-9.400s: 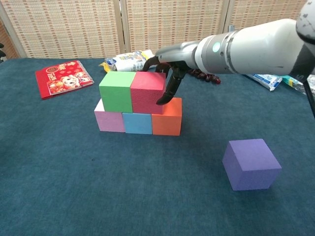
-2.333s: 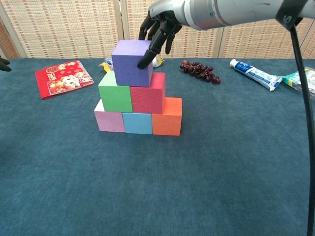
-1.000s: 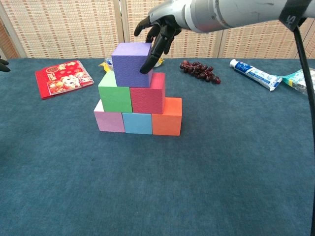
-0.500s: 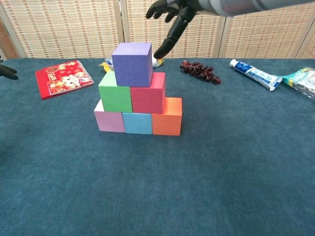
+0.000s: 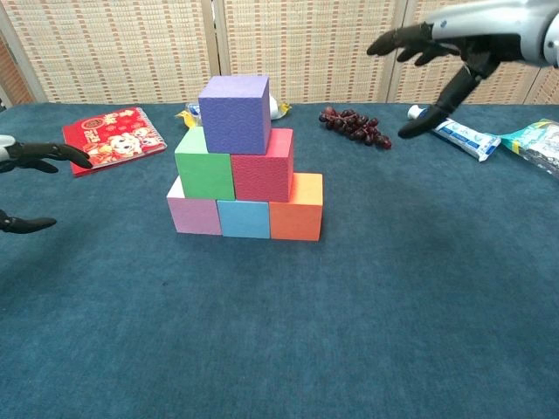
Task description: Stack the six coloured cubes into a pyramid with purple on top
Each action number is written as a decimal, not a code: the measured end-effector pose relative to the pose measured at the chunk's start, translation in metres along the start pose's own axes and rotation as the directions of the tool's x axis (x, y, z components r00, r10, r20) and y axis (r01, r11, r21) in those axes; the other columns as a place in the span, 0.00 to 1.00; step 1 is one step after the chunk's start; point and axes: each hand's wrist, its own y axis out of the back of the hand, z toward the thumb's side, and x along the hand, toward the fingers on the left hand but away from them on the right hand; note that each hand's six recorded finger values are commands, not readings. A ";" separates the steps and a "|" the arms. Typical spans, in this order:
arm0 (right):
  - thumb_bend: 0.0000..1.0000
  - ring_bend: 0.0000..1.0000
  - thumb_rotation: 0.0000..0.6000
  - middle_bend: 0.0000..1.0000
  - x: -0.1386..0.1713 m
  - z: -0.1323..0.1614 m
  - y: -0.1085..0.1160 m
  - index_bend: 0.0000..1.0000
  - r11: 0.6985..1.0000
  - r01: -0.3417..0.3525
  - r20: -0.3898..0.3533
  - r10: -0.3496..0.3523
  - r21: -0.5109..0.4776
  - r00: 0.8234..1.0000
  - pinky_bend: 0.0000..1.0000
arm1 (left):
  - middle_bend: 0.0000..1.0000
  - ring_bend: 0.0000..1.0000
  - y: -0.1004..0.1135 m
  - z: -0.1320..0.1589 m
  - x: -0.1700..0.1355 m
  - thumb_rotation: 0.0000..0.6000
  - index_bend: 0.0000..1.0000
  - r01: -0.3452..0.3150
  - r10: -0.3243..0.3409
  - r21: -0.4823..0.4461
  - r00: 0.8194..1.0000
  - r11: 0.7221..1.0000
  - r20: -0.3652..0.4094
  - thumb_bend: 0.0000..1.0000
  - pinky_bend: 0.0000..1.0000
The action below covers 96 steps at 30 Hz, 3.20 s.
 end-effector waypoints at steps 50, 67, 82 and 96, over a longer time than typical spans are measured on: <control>0.27 0.00 0.92 0.00 -0.016 0.001 -0.134 0.00 0.994 -0.034 -0.129 0.047 0.101 0.991 0.00 | 0.00 0.00 -0.041 0.026 0.051 1.00 0.00 0.048 -0.066 0.267 0.996 0.963 0.059 0.32 0.00; 0.27 0.00 0.93 0.00 -0.030 0.012 -0.136 0.00 0.995 -0.044 -0.112 0.054 0.092 0.992 0.00 | 0.00 0.00 -0.044 0.035 0.060 1.00 0.00 0.057 -0.080 0.267 0.994 0.962 0.076 0.32 0.00; 0.27 0.00 0.93 0.00 -0.035 0.022 -0.138 0.00 0.994 -0.053 -0.121 0.064 0.094 0.991 0.00 | 0.00 0.00 -0.047 0.040 0.065 1.00 0.00 0.063 -0.090 0.274 0.992 0.960 0.088 0.32 0.00; 0.27 0.00 0.93 0.00 -0.040 0.029 -0.140 0.00 0.994 -0.052 -0.126 0.064 0.097 0.990 0.00 | 0.00 0.00 -0.049 0.049 0.071 1.00 0.00 0.065 -0.099 0.288 0.989 0.956 0.107 0.32 0.00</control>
